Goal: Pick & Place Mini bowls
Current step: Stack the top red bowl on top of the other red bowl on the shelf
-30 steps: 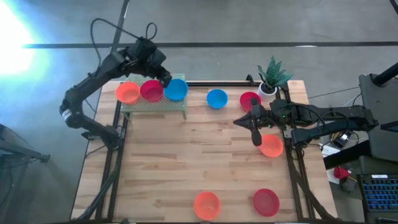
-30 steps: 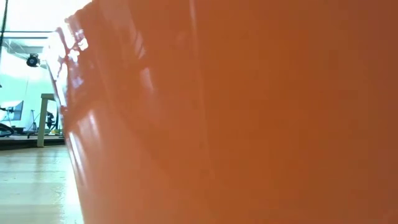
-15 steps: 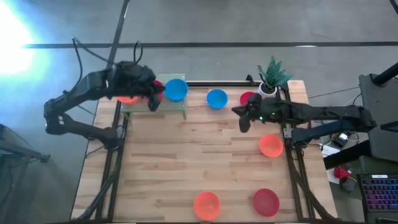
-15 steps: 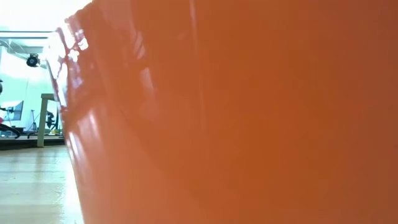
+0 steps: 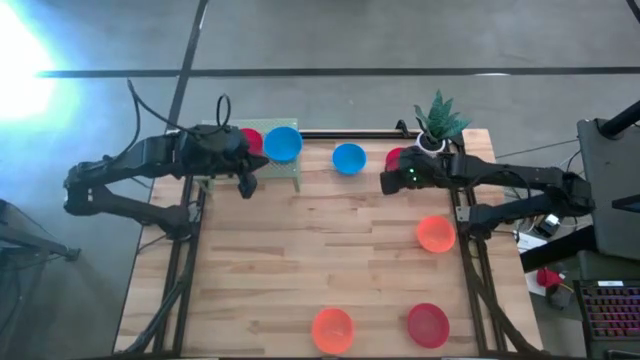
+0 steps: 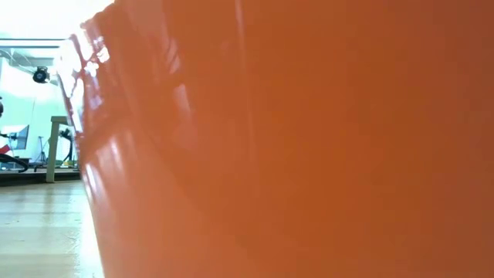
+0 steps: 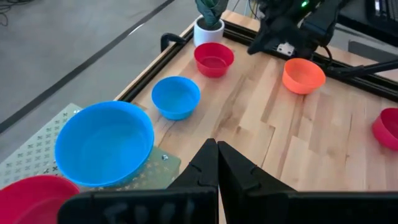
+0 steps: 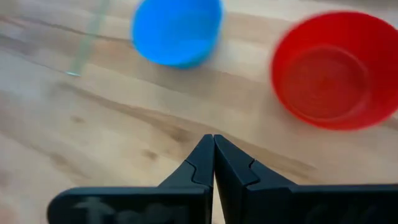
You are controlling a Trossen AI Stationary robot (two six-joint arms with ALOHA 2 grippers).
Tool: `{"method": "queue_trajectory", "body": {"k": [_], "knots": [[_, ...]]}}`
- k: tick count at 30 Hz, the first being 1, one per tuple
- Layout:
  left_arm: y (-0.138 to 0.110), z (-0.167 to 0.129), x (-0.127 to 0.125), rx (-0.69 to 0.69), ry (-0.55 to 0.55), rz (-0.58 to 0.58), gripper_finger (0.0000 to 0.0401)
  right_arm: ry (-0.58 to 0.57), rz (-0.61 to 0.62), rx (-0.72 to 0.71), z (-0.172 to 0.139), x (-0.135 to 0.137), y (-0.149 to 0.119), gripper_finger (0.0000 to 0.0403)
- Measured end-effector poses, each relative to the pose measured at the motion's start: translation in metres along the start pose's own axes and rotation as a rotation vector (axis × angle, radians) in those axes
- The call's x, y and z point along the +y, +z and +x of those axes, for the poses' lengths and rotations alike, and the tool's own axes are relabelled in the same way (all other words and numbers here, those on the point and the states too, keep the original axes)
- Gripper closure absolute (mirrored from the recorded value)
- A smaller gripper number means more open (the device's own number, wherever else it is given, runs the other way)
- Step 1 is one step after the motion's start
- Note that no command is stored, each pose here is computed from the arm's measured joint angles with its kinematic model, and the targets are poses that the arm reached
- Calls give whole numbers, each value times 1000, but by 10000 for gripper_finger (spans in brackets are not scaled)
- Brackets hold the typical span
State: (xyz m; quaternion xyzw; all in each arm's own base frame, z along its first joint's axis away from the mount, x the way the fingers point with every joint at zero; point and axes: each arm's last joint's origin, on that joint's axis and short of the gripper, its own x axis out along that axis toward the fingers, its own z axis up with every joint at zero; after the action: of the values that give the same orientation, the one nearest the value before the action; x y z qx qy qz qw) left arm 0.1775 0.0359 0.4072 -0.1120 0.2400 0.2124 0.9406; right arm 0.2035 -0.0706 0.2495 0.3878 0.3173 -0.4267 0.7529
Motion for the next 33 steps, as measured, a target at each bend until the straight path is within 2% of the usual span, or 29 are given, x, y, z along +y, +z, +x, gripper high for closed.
{"method": "queue_trajectory", "body": {"k": [6, 11, 20, 26, 30, 33], "knots": [[-1, 0, 0, -11, -4, -13, 401, -98, 31, 65, 19, -7, 3, 394], [0, -1, 0, -21, -10, -14, 401, -150, 4, 117, 37, -15, 10, 388], [0, -1, 0, -23, -12, -14, 401, -201, -77, 230, 67, -28, 18, 310], [0, -1, 0, -22, -19, -16, 401, -205, -85, 219, 80, -31, 24, 267], [0, -1, 0, -22, -20, -23, 401, -202, -90, 182, 80, -30, 27, 255], [0, -1, 0, -21, -20, -27, 401, -244, -119, 143, 79, -32, 28, 255]]}}
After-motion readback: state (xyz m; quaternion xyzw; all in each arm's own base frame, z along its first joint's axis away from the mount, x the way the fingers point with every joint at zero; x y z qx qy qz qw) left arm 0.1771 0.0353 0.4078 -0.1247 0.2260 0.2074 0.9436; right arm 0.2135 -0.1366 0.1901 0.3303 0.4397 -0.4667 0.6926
